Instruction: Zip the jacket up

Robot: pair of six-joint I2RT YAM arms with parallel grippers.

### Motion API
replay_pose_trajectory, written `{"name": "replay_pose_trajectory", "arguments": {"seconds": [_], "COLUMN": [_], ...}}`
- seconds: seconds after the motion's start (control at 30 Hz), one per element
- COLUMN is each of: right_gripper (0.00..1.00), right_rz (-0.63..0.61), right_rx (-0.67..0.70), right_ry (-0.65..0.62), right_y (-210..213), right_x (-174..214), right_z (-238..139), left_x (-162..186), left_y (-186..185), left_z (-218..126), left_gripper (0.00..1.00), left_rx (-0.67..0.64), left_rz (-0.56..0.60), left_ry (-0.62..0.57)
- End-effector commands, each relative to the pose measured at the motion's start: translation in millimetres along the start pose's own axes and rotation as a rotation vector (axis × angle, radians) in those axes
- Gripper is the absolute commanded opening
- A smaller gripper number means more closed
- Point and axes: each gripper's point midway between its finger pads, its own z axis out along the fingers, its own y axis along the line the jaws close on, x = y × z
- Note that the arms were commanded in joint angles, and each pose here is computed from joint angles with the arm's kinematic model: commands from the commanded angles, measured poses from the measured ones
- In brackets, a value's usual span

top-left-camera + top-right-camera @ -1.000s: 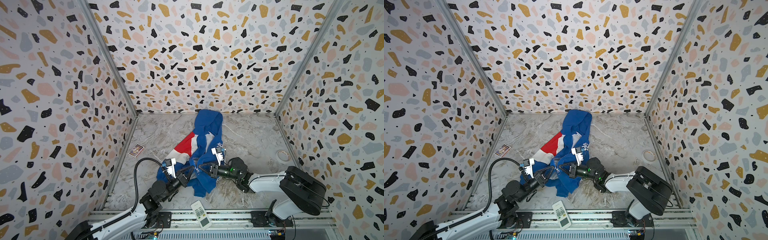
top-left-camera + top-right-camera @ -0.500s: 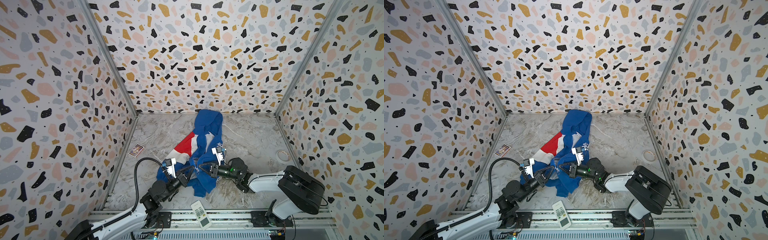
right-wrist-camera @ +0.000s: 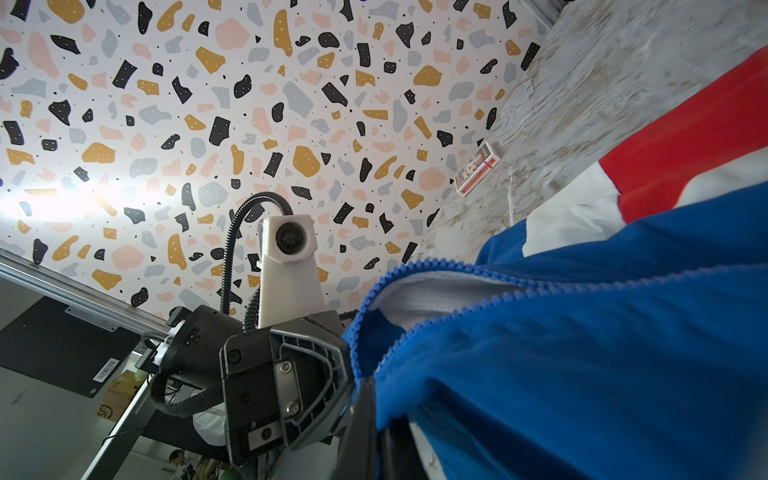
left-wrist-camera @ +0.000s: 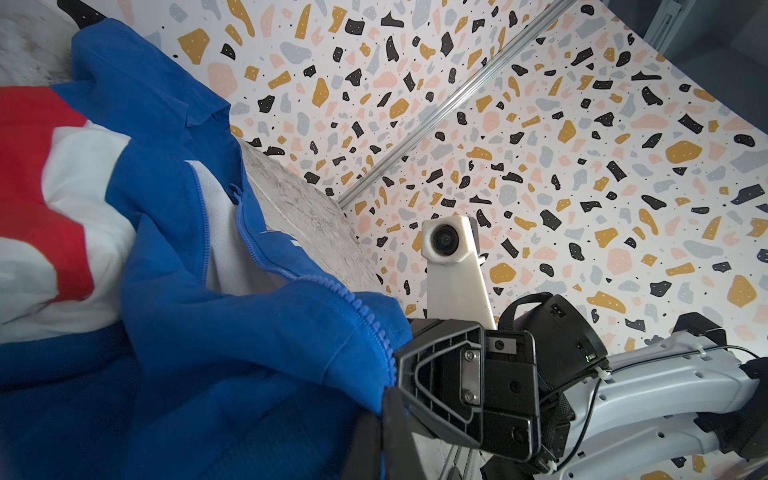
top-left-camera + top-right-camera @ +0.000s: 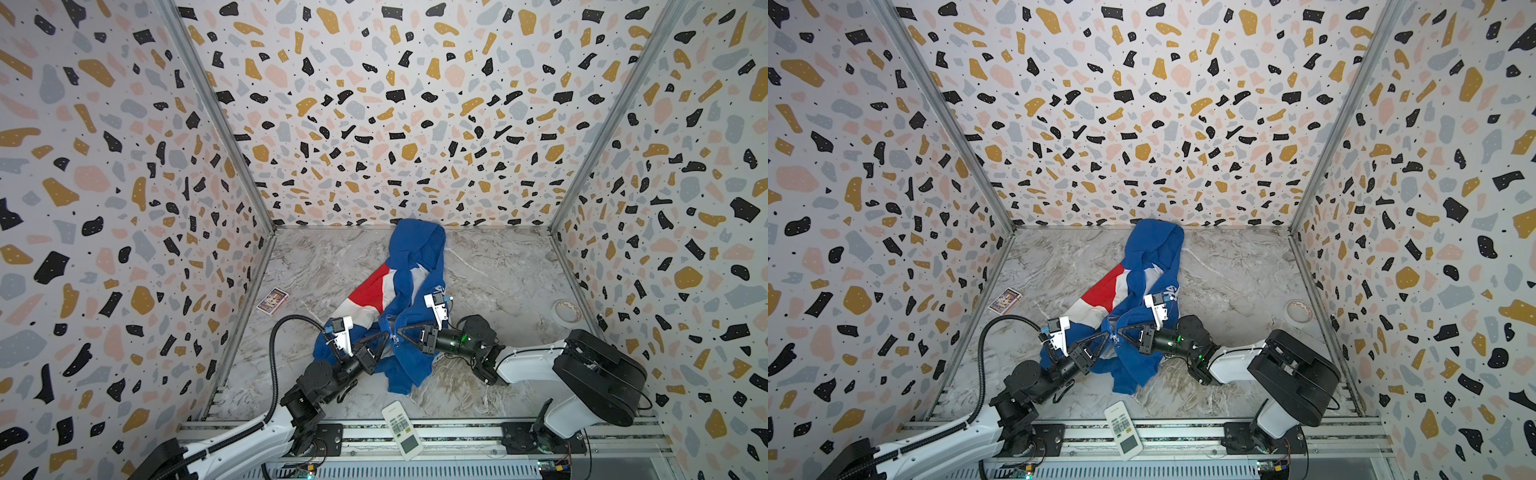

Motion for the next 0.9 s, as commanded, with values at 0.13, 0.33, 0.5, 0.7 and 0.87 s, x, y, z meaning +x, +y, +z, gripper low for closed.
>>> {"name": "replay_pose_trajectory", "arguments": {"seconds": [0.13, 0.33, 0.5, 0.7, 0.87], "right_gripper": [0.00, 0.00, 0.00, 0.00, 0.00], "right_rz": [-0.016, -0.009, -0.002, 0.010, 0.031], "right_rx": [-0.049, -0.083, -0.098, -0.108, -0.120], "right_ry": [-0.016, -0.032, -0.036, -0.047, -0.058], "right_y": [10, 14, 16, 18, 17], "right_x": [-6, -9, -11, -13, -14], "right_z": [0, 2, 4, 2, -1], "left_x": [3, 5, 8, 10, 14], "left_y": [-4, -4, -2, 2, 7], "left_z": [-5, -3, -3, -4, -4], "left_gripper": [0.00, 0.00, 0.00, 0.00, 0.00], "left_rx": [0.047, 0.048, 0.043, 0.035, 0.016], "left_rz": [0.007, 0.010, 0.011, 0.013, 0.026], "left_ry": [-0.005, 0.005, 0.017, 0.020, 0.034]}}
